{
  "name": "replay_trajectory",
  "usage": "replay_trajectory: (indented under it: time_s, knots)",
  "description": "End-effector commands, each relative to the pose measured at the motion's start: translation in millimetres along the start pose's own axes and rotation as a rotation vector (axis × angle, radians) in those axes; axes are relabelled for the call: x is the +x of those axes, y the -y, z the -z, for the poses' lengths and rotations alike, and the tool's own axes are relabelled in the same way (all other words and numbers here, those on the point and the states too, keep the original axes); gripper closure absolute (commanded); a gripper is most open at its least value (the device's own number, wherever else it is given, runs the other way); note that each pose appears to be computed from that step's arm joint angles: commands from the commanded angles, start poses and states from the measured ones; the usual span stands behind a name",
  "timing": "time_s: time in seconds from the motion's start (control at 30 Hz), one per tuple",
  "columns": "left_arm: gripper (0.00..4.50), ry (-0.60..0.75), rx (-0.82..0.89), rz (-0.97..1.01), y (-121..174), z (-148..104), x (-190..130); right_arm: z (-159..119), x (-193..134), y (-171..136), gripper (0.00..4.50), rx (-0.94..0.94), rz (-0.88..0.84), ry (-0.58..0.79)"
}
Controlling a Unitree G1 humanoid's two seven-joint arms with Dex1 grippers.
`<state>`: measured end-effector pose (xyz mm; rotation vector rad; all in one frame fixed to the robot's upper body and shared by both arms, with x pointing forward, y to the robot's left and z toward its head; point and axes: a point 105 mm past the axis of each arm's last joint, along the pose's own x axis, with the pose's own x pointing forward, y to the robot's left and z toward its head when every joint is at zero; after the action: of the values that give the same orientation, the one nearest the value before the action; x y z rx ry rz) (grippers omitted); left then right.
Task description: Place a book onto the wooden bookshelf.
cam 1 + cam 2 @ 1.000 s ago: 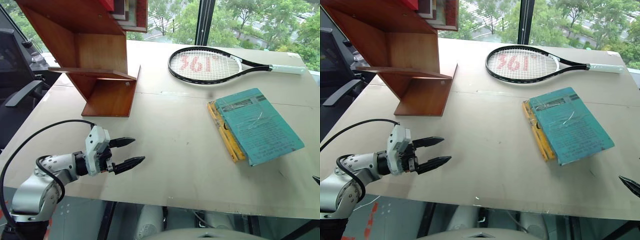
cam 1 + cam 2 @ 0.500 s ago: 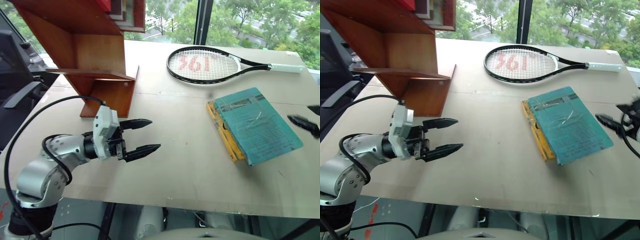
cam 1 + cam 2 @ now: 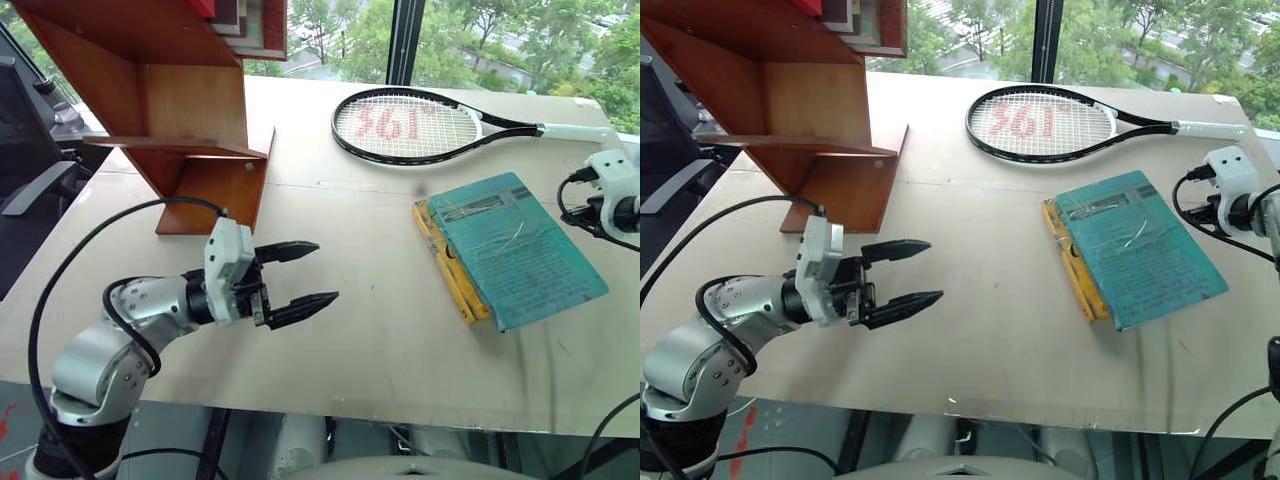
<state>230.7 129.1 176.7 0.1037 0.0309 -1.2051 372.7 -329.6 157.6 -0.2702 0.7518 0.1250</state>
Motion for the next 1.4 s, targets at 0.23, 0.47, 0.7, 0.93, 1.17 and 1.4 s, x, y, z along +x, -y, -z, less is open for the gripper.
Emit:
replay_trajectory:
  time_s: [0.23,0.47,0.7,0.93,1.17,1.4]
  knots:
    - [0.00,0.032,0.021,-0.021,9,-7,-2,-7,8,-35,4.44,0.002,-0.224,-0.076]
    - [0.00,0.036,0.017,-0.042,8,-8,-3,-19,3,-73,4.44,0.073,-0.317,-0.057]
    - [0.00,0.033,0.013,-0.044,7,-7,-4,-21,0,-108,4.44,0.157,-0.308,-0.020]
    - [0.00,0.022,-0.010,-0.020,9,-4,-1,-20,-14,-91,4.44,0.065,-0.226,0.109]
    - [0.00,0.007,-0.080,-0.014,12,13,0,16,-39,-66,4.44,-0.062,-0.184,0.060]
    - [0.00,-0.007,-0.078,0.000,8,18,0,41,-40,-74,4.44,-0.039,-0.253,0.023]
